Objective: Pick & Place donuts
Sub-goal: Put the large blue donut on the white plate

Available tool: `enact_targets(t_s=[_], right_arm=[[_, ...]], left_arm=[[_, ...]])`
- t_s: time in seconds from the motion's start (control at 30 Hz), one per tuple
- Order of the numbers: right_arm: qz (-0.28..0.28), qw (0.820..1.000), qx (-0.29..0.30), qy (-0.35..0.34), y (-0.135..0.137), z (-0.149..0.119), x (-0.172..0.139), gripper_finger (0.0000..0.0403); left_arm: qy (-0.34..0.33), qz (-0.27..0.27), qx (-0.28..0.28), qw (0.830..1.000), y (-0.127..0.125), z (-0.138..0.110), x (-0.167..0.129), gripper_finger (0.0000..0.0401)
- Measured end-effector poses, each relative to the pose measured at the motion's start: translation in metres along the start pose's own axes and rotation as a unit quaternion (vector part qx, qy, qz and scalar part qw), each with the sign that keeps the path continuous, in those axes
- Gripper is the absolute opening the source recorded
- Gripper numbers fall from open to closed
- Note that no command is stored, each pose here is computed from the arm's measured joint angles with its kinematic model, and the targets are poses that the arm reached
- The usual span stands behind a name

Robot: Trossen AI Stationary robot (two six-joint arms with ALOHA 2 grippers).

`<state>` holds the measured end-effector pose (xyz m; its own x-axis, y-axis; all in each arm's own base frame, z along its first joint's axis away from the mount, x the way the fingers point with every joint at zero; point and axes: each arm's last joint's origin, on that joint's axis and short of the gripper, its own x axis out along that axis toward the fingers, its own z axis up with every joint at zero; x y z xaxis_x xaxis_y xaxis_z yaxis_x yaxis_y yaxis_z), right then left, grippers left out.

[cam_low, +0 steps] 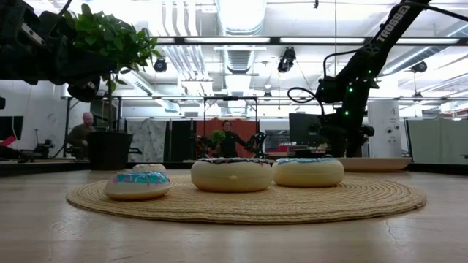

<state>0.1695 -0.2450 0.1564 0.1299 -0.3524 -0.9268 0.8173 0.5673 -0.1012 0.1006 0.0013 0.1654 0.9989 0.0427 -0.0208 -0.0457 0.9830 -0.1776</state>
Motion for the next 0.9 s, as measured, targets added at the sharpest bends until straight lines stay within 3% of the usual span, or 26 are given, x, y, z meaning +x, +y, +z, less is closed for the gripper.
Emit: enact_targets(t_s=[0.4,0.5,0.9], right_arm=[[0.000,1.000,-0.002,-0.020,-0.001,0.002,-0.013,0.0327],[0.021,0.999,-0.003,-0.031,0.001,0.002,-0.019,0.0327],[0.079,0.991,-0.062,-0.090,0.038,0.002,-0.057,0.0327]], left_arm=[[0.000,0.000,0.000,1.000,0.000,0.000,0.000,0.0000],[0.000,0.000,0.000,1.000,0.000,0.000,0.000,0.0000],[0.000,0.000,0.000,1.000,0.000,0.000,0.000,0.0000]])
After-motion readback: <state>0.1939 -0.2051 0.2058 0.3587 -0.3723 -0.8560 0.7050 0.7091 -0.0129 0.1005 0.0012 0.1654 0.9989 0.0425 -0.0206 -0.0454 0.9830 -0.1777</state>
